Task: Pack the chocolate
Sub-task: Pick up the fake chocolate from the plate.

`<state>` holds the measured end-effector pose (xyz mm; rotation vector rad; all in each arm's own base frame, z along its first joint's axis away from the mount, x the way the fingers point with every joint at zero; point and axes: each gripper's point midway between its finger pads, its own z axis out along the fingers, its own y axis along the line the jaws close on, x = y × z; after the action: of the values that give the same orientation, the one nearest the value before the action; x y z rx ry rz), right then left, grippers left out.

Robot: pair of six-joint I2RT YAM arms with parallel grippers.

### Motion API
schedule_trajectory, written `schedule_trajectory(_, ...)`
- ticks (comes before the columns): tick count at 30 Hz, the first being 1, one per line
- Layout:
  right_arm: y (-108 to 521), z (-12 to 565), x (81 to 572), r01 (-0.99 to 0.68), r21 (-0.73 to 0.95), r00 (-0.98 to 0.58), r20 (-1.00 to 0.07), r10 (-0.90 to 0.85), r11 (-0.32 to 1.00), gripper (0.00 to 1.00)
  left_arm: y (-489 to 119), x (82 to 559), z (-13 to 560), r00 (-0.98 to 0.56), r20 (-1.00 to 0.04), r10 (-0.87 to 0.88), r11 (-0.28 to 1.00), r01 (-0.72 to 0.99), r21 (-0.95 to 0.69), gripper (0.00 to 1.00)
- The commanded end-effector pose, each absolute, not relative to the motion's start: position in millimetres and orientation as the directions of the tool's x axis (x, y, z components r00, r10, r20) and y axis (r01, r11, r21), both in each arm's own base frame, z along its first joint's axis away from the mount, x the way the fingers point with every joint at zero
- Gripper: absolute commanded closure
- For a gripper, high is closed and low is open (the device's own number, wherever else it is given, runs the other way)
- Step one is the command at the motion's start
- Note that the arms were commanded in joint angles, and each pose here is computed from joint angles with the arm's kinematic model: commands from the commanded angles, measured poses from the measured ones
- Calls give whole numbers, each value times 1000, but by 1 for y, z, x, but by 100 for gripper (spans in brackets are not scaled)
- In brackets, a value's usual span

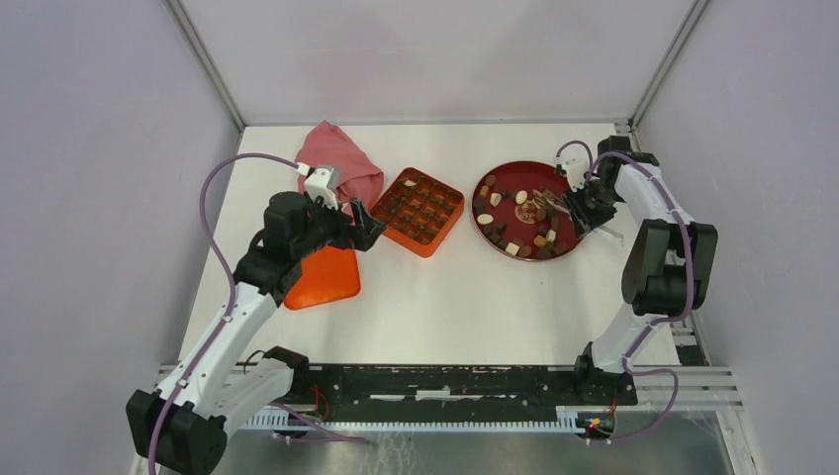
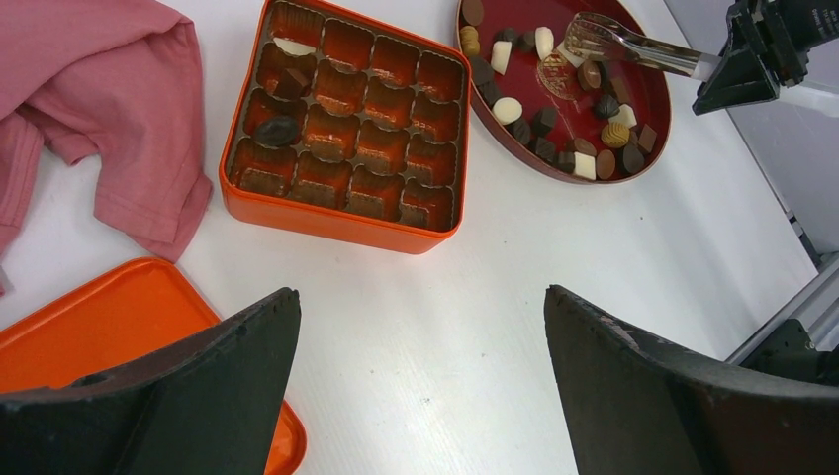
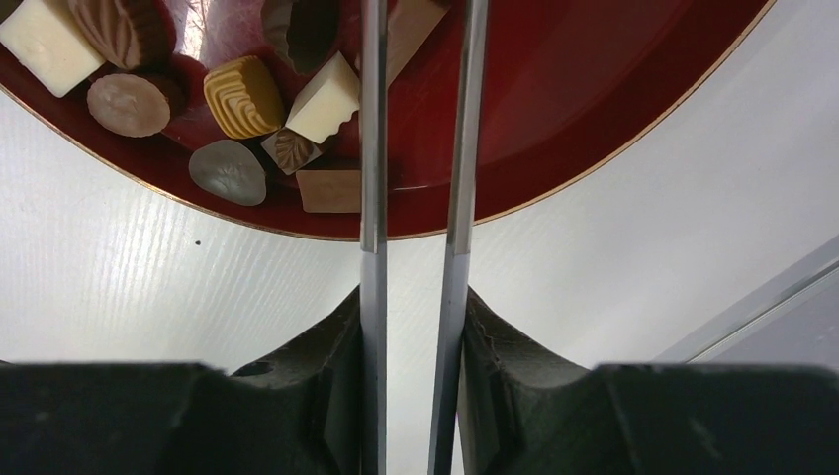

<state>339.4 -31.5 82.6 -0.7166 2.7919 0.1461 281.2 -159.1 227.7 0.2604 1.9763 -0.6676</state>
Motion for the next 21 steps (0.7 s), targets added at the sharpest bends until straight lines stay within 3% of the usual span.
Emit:
schedule_trajectory(1, -28, 86, 347, -481, 14, -841, -291, -457, 876, 66, -158, 283, 240, -428, -899, -93, 819, 480, -314, 3)
schedule_trajectory(5, -27, 87, 349, -487, 10, -837, -291, -463, 873, 76, -158, 283, 241, -426, -900, -94, 818, 482, -314, 3)
schedule_trajectory(8, -26, 94, 352, -491, 2, -829, -309, -466, 871, 99, -158, 283, 240, -428, -899, -94, 820, 479, -314, 3)
schedule_trajectory(21, 7, 139, 365, -511, 1, -684, -607, -406, 860, 100, -149, 281, 258, -345, -929, -133, 829, 475, -295, 2)
